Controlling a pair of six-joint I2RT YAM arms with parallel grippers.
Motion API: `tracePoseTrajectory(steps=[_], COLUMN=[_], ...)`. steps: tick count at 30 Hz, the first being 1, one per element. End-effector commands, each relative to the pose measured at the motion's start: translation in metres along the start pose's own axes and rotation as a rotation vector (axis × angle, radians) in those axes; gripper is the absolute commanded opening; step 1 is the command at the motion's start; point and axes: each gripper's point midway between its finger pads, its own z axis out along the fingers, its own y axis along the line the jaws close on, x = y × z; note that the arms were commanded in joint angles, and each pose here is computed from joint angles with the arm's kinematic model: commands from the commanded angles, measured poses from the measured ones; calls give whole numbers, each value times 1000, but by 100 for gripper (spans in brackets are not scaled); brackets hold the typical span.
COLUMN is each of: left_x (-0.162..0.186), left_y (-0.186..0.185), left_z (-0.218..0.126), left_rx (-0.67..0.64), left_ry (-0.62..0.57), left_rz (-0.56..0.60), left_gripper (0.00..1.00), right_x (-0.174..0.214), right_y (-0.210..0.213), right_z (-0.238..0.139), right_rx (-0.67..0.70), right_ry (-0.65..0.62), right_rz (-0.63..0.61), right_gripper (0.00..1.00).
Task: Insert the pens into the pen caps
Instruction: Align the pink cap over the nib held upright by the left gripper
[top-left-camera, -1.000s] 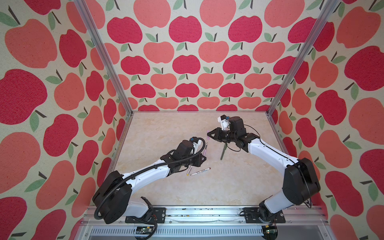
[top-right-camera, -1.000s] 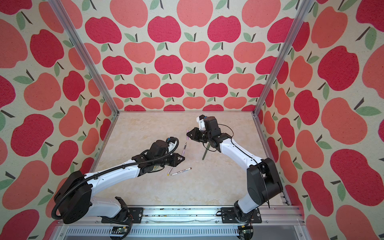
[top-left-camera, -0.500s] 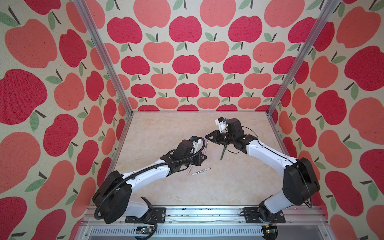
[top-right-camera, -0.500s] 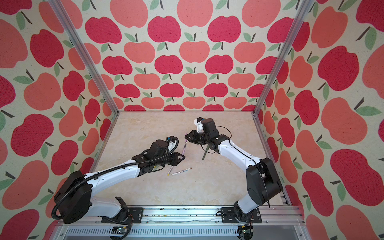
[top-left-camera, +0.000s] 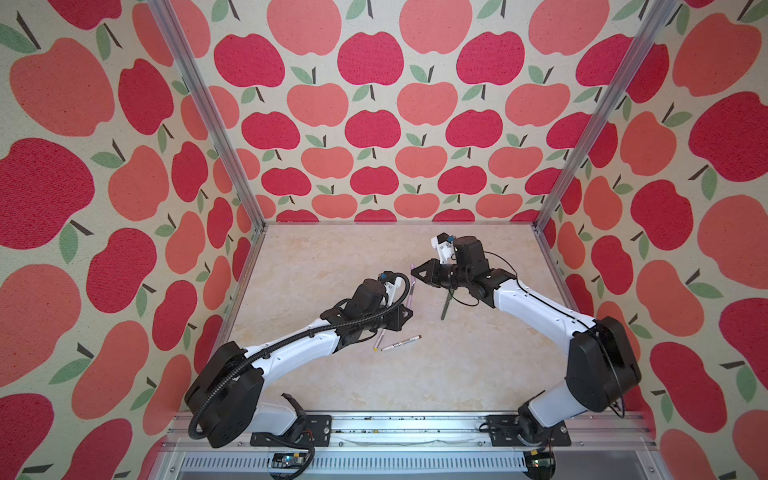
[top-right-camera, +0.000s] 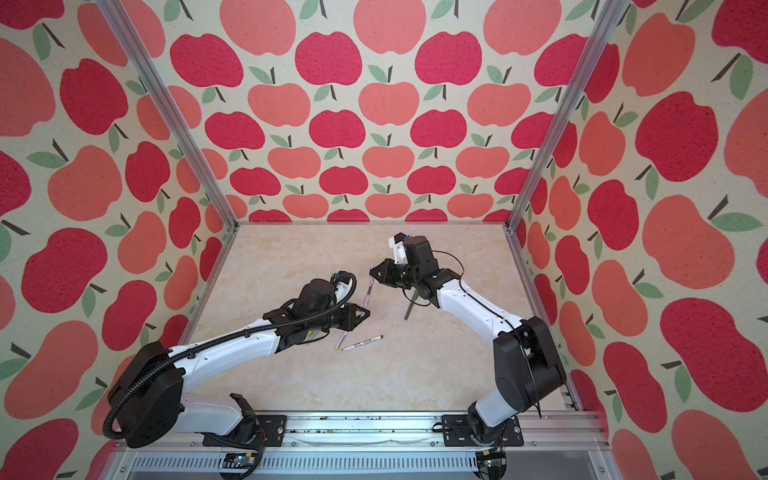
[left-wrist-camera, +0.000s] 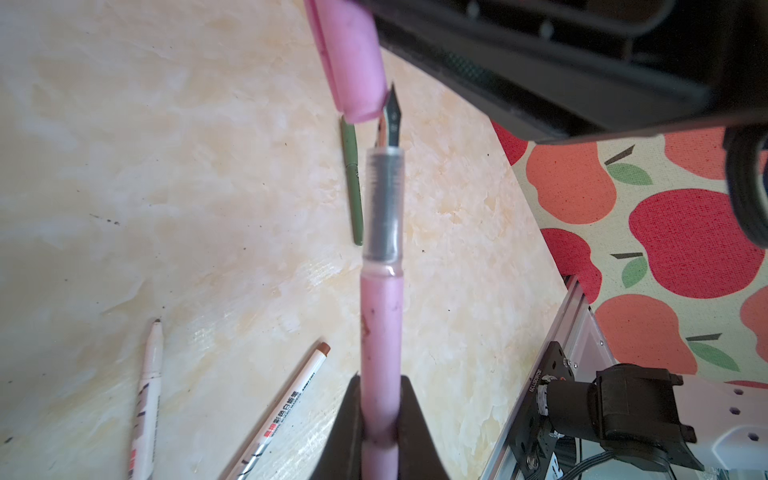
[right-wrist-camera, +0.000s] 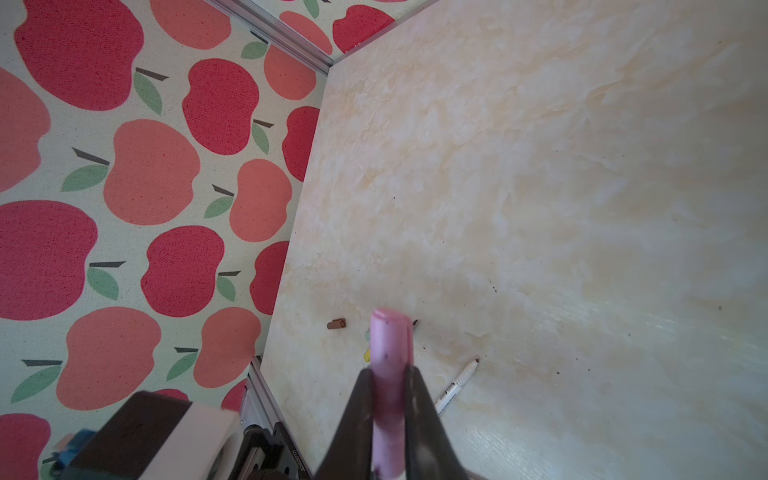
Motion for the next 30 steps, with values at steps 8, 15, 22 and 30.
tracePoseTrajectory(steps=[8, 15, 22, 30], left_x=[-1, -2, -1, -3], left_y=[4, 3, 4, 5], left_z=[0, -1, -1, -4], left_rx=[-9, -8, -13, -17], left_ry=[-5, -9, -9, -17], left_rz=[-9, -8, -7, -8], left_gripper=[0, 0, 0, 0], right_x=[-17, -18, -19, -18], right_y=[26, 27, 28, 20], right_z=[-15, -18, -20, -23], right_rx=[-55, -52, -51, -15], right_ry=[-48, -55, -60, -68], right_rz=[-24, -34, -39, -58], right_gripper=[16, 16, 16, 16])
